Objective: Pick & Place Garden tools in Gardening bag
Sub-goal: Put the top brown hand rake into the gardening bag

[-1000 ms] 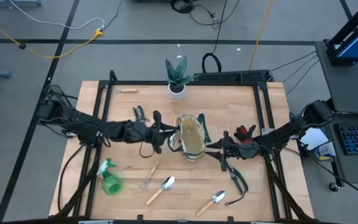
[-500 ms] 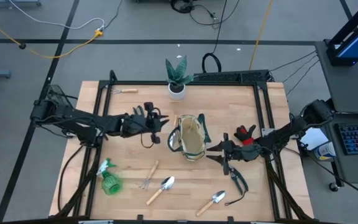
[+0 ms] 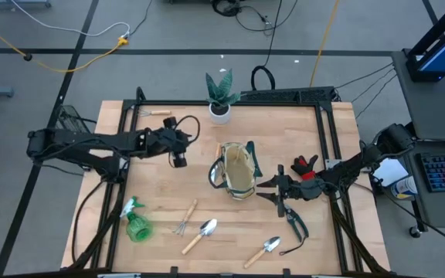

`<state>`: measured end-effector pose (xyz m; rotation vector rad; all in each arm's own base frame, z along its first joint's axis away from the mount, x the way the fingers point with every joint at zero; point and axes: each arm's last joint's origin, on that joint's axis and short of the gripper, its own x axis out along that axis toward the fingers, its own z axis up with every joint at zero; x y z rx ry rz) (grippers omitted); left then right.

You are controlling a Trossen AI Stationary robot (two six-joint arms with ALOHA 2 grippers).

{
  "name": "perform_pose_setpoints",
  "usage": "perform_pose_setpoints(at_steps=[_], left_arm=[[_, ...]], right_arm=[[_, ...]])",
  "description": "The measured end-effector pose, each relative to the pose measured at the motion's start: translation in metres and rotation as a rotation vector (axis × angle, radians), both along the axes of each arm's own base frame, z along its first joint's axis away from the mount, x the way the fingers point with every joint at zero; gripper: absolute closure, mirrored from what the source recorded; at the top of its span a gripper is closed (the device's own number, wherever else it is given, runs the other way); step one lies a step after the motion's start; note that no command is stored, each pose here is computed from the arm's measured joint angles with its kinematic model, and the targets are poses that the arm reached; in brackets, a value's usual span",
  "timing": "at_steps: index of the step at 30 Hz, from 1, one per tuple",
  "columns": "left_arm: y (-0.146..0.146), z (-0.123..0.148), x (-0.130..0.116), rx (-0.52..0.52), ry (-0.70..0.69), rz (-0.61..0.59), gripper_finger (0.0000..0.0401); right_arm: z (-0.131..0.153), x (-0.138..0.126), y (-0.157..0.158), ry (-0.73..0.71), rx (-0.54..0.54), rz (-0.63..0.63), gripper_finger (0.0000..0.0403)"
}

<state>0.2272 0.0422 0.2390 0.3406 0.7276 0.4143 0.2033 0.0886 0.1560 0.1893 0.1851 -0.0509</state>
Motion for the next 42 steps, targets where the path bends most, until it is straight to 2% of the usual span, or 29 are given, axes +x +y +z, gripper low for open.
perform_pose_setpoints(at_steps=[10,14,19,30,36,42], left_arm=[[0.039,-0.005,-0.015,-0.033,0.066,0.131,0.0233],[0.055,-0.008,-0.023,-0.089,0.078,0.169,0.0217],[0.073,-0.009,-0.034,-0.139,0.077,0.233,0.0215],[0.108,-0.009,-0.059,-0.141,0.074,0.396,0.0214],[0.123,-0.015,-0.069,-0.209,0.057,0.421,0.0215],[0.137,-0.028,-0.072,-0.244,0.103,0.46,0.0215]], right_arm=[[0.0,0.0,0.0,0.0,0.0,0.0,0.0268],[0.0,0.0,0.0,0.0,0.0,0.0,0.0268],[0.0,0.0,0.0,0.0,0.0,0.0,0.0268],[0.0,0.0,0.0,0.0,0.0,0.0,0.0268],[0.0,0.0,0.0,0.001,-0.001,0.0,0.0268],[0.0,0.0,0.0,0.001,-0.004,0.0,0.0268]])
